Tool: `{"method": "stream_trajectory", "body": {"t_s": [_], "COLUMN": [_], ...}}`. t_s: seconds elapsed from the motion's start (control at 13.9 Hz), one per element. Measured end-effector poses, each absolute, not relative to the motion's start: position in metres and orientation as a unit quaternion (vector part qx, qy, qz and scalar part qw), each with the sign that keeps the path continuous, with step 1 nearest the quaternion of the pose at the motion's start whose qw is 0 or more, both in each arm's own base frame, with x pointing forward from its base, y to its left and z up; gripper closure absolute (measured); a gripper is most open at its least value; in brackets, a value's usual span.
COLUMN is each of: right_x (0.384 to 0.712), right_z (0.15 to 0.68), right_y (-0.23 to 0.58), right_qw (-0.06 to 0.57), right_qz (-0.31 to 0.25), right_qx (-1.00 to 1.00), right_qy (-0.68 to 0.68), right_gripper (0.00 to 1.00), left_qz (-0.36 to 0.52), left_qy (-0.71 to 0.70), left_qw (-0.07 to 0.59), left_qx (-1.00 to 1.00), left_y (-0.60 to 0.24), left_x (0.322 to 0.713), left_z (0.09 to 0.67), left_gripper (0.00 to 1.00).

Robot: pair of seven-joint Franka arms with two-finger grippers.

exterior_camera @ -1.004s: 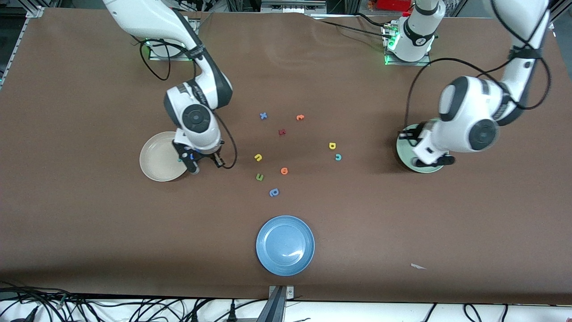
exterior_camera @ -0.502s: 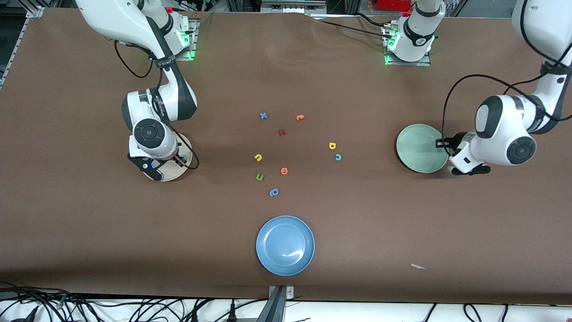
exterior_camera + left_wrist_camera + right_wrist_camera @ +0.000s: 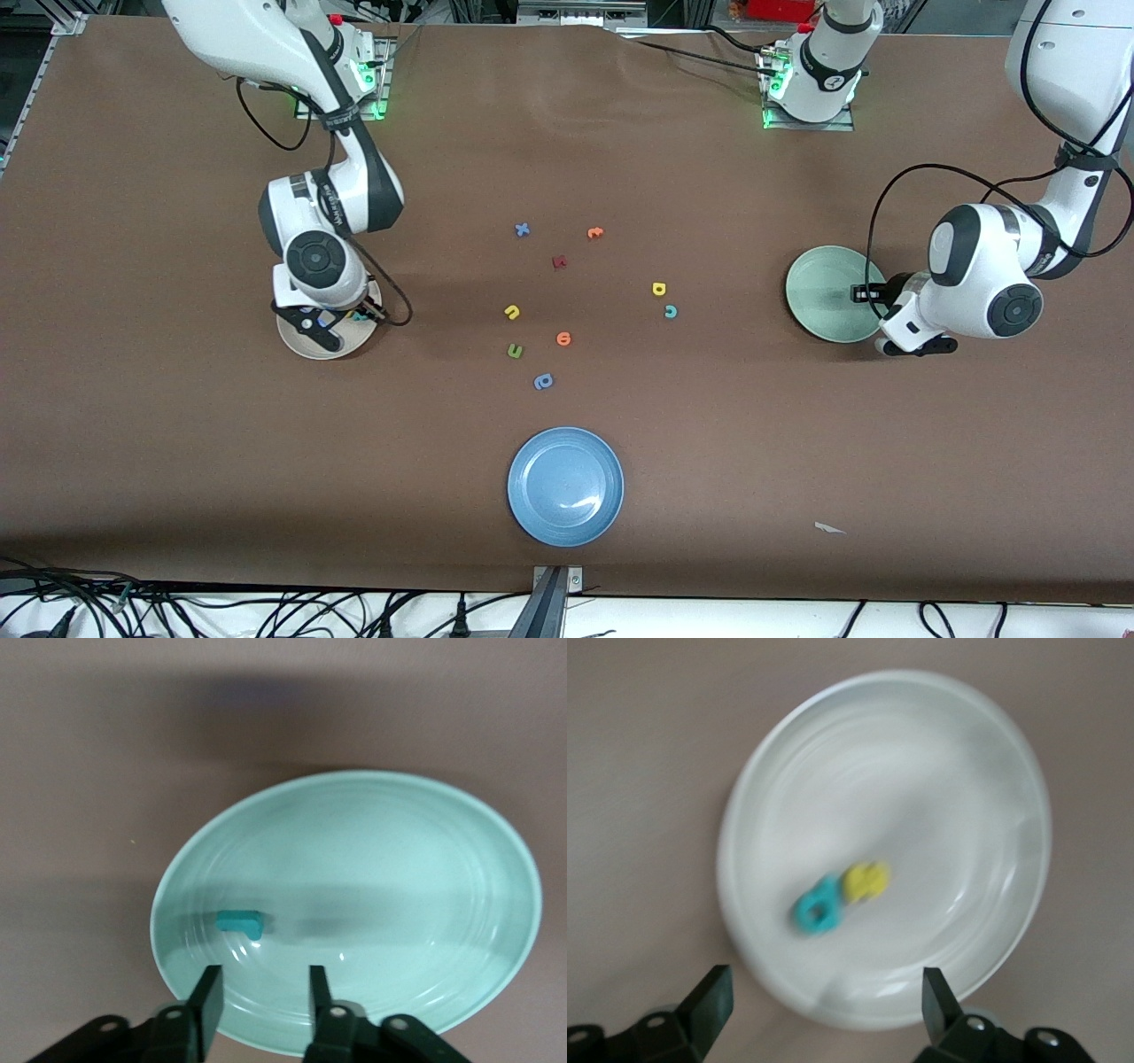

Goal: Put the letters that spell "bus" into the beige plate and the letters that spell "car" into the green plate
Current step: 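Drop the n on the white plate while the left gripper drops the r, then grasp the yellow u with the right gripper while the left gripper grasps the o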

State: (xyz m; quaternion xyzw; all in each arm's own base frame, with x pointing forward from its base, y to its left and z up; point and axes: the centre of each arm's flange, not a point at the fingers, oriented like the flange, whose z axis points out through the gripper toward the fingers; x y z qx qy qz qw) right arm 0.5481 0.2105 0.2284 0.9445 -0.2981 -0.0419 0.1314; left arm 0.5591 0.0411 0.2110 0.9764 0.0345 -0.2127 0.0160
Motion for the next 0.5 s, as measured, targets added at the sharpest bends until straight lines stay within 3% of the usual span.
{"method": "stream_trajectory", "body": {"t_s": [0.14, 0.29, 0.36, 0.5], "right_x": [0.534, 0.522, 0.518, 0.521], "right_z": [0.235, 0.241, 0.243, 0.245], "right_y": [0.262, 0.308, 0.322, 0.336], "right_qw": [0.108, 0.067, 0.048, 0.011], "right_qz": [-0.031, -0.011, -0.006, -0.013], "right_qx": [0.95, 0.959, 0.959, 0.945], "right_qy": [-0.291, -0.274, -0.281, -0.326], "right_gripper": [0.08, 0.05, 0.04, 0.01], "left_qz": [-0.196, -0.184, -0.181, -0.18], "left_qy": [0.03, 0.049, 0.066, 0.096], "left_qw": [0.018, 0.033, 0.044, 0.052], "left_qx": [0.98, 0.981, 0.98, 0.978], "left_y": [0.029, -0.009, -0.033, -0.088], "left_x": [0.571, 0.578, 0.578, 0.574], "left_z": [0.227, 0.252, 0.263, 0.278], "left_gripper": [0.26, 0.06, 0.0, 0.0]}}
